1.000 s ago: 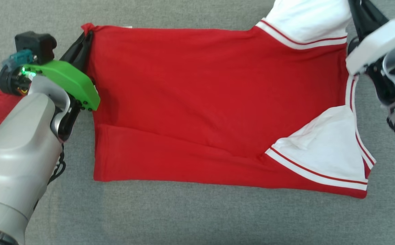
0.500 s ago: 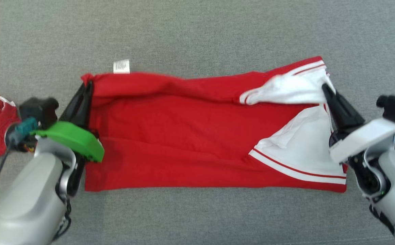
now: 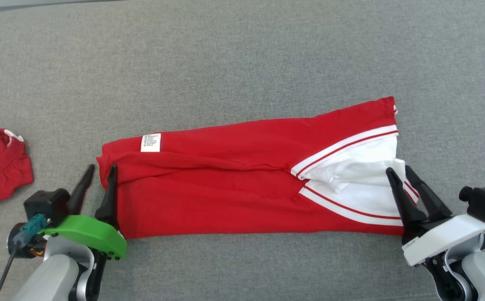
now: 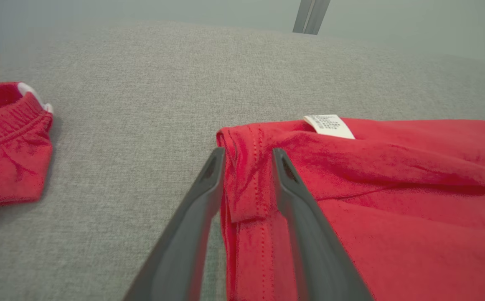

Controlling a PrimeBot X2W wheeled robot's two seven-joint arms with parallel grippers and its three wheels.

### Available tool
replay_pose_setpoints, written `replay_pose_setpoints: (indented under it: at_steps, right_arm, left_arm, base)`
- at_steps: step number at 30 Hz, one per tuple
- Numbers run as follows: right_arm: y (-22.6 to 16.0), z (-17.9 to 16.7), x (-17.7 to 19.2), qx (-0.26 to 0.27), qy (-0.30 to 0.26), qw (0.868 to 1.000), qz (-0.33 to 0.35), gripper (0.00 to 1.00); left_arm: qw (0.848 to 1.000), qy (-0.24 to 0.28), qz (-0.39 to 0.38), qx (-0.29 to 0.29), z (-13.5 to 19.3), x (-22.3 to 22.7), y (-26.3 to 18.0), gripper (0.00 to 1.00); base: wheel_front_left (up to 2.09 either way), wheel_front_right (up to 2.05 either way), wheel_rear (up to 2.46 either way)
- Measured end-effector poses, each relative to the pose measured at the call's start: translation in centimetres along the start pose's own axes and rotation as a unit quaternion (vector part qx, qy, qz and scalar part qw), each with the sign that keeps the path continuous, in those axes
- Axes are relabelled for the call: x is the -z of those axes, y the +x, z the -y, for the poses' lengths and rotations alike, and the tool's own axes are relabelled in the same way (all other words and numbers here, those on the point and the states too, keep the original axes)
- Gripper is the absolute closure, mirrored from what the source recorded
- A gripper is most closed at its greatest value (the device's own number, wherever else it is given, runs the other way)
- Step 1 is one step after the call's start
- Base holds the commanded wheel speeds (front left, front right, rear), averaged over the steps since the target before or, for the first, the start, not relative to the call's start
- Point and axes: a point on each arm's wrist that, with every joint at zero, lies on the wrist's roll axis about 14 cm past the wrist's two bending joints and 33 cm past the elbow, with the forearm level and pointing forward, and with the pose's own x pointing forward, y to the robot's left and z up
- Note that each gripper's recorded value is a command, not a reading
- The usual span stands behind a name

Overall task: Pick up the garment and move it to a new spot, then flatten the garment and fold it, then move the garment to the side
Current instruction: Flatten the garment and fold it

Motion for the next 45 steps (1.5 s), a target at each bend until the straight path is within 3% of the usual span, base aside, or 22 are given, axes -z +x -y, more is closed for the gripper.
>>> replay_pose_setpoints:
  at_steps: [11,21,37,45]
  right_arm:
    - [-2.1,-1.6,-5.5,0.006,-0.115,0.989,0.088,0.00]
    - [-4.0,-3.0,-9.6,0.024,-0.166,0.975,0.144,0.00]
    - [-4.3,-3.6,-10.2,0.028,-0.181,0.972,0.150,0.00]
    - [-2.9,-1.7,-7.7,0.040,-0.176,0.979,0.100,0.00]
  left_arm:
    - [0.990,0.037,0.128,-0.045,0.8,-6.6,-2.8,0.00]
    - [0.984,0.058,0.159,-0.045,2.4,-7.6,-5.4,0.00]
    - [0.983,0.058,0.165,-0.057,2.1,-7.7,-5.9,0.00]
    - [0.981,0.062,0.175,-0.046,2.4,-8.5,-4.5,0.00]
  base:
    - [0.00,0.00,0.00]
    - [0.00,0.00,0.00]
    - [0.00,0.00,0.00]
    - [0.00,0.00,0.00]
